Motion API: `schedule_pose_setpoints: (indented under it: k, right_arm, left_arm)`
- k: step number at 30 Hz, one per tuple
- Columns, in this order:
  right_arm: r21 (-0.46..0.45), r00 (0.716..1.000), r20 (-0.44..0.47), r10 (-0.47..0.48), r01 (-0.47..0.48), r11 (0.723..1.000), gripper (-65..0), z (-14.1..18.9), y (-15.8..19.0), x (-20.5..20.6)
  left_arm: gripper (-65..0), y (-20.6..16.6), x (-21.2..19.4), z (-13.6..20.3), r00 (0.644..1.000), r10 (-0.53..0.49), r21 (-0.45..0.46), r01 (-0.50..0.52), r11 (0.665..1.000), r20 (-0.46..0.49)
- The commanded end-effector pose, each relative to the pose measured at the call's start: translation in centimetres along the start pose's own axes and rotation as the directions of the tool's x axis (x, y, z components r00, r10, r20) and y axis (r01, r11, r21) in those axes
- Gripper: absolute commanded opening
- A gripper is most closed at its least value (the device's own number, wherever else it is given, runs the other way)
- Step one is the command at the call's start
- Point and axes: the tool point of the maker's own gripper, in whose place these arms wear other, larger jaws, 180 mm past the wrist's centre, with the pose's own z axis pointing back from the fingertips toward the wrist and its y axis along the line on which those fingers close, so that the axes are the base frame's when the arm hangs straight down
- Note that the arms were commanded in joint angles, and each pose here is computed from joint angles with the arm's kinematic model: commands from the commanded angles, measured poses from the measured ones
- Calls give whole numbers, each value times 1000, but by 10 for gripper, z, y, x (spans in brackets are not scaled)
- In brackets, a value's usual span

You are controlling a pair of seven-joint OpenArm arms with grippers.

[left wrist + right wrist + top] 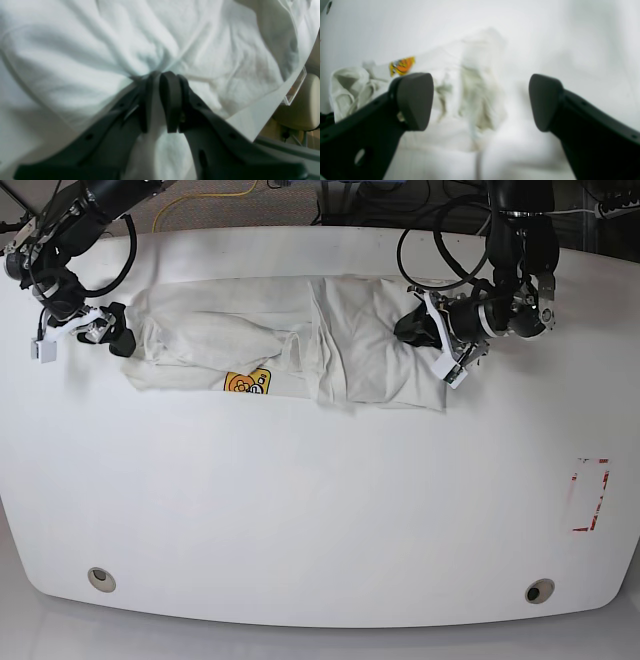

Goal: Fold the T-shirt properly
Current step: 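Grasp the folded shirt with both grippers at its two ends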

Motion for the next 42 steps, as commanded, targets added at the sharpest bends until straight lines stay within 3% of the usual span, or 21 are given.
schedule_pose_setpoints:
  k: [1, 10, 15, 23, 38, 42]
  right_arm:
    - [22, 999, 30, -33, 32, 999, -75, -2, -10, 11]
    - [50, 996, -6, -91, 91, 995, -71, -13, -17, 4]
    - [93, 992, -58, -108, 113, 989, 0, -30, -4, -12]
    - [147, 987, -90, -131, 143, 979, 0, -50, 17, -35]
    - [191, 989, -134, -54, 79, 978, 0, -54, 53, -60]
    - [193, 989, -136, -52, 78, 978, -68, -55, 55, -62]
  left_arm:
    - [-562, 9, -7, 5, 999, -24, 41, 26, 999, -48]
    - [-562, 10, -10, 4, 998, -15, 39, 17, 999, -56]
    - [-562, 11, -11, 3, 998, -10, 39, 12, 999, -60]
    - [-562, 11, -10, 3, 998, -13, 39, 15, 999, -59]
    - [-562, 12, -12, 2, 998, -9, 40, 12, 999, -66]
    - [-562, 12, -13, 2, 998, -6, 39, 8, 999, -68]
